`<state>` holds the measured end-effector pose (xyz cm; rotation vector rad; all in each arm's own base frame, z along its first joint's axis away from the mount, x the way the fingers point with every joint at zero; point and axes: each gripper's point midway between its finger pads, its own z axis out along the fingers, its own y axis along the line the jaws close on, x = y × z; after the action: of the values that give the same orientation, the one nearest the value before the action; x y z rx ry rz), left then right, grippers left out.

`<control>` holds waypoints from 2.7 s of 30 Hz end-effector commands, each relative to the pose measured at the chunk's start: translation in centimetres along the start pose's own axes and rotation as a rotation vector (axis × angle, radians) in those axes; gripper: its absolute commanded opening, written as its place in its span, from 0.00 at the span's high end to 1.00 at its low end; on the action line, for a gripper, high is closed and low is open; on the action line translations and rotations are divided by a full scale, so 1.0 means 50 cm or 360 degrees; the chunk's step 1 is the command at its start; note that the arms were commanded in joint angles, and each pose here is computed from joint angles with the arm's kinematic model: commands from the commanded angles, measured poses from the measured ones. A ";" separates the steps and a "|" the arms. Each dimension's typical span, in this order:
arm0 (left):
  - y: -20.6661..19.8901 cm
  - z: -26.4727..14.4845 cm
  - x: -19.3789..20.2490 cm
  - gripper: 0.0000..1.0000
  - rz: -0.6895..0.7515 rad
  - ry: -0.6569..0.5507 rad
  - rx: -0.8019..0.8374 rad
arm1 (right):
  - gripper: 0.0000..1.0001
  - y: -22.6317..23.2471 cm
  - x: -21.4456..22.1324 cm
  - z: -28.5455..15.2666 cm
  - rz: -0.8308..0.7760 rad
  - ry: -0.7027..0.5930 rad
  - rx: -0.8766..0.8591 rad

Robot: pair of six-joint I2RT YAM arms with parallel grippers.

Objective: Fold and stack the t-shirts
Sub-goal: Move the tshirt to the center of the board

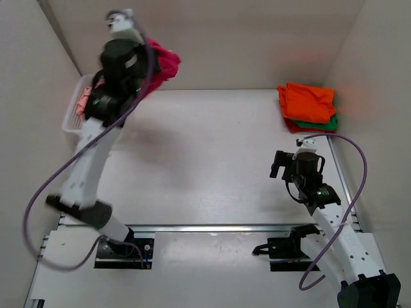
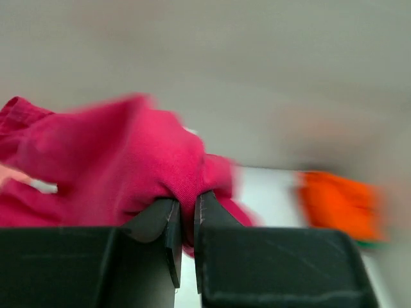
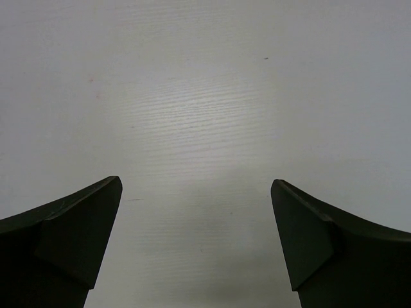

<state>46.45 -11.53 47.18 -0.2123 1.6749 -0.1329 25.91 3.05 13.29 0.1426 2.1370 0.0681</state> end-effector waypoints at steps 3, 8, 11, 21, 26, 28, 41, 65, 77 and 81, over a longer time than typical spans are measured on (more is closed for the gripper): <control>0.024 -0.251 -0.040 1.00 -0.0525 -0.0066 0.0419 | 0.00 0.004 -0.041 -0.008 0.0032 -0.0148 -0.0041; 0.088 -0.309 0.189 1.00 -0.0521 0.0254 0.0427 | 0.01 0.010 -0.054 -0.018 0.0032 -0.0201 -0.0072; 0.076 -0.310 0.418 1.00 -0.0483 0.0618 0.0436 | 0.01 0.015 -0.053 -0.021 0.0031 -0.0203 -0.0089; 0.157 -0.336 0.876 1.00 -0.0222 0.1340 0.0155 | 0.01 0.125 -0.008 -0.010 -0.0101 0.0028 -0.0515; 0.188 -0.302 0.862 1.00 -0.0222 0.1273 0.0053 | 0.01 0.223 0.060 -0.023 -0.0224 0.0205 -0.0692; 0.192 -0.283 0.846 1.00 -0.0195 0.1258 0.0023 | 0.01 0.264 0.088 -0.028 -0.0216 0.0247 -0.0755; 0.225 -0.088 0.797 1.00 -0.0104 0.1295 -0.0266 | 0.62 0.501 0.308 -0.181 -0.0654 0.0612 -0.1311; 0.191 0.189 0.645 0.85 0.0021 0.1179 -0.0339 | 1.00 0.541 0.200 -0.082 -0.0663 0.0413 -0.1179; 0.186 0.077 0.595 0.23 -0.0014 0.1101 -0.0165 | 0.80 0.462 0.234 -0.041 -0.0605 0.0500 -0.1051; 0.116 -0.063 0.649 0.25 0.0014 0.1186 -0.0062 | 0.78 0.440 0.232 -0.021 -0.0490 0.0501 -0.1039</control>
<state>43.53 -8.47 11.66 -0.3028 2.4725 -0.0654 19.23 26.15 5.16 -0.6948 2.3615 0.5675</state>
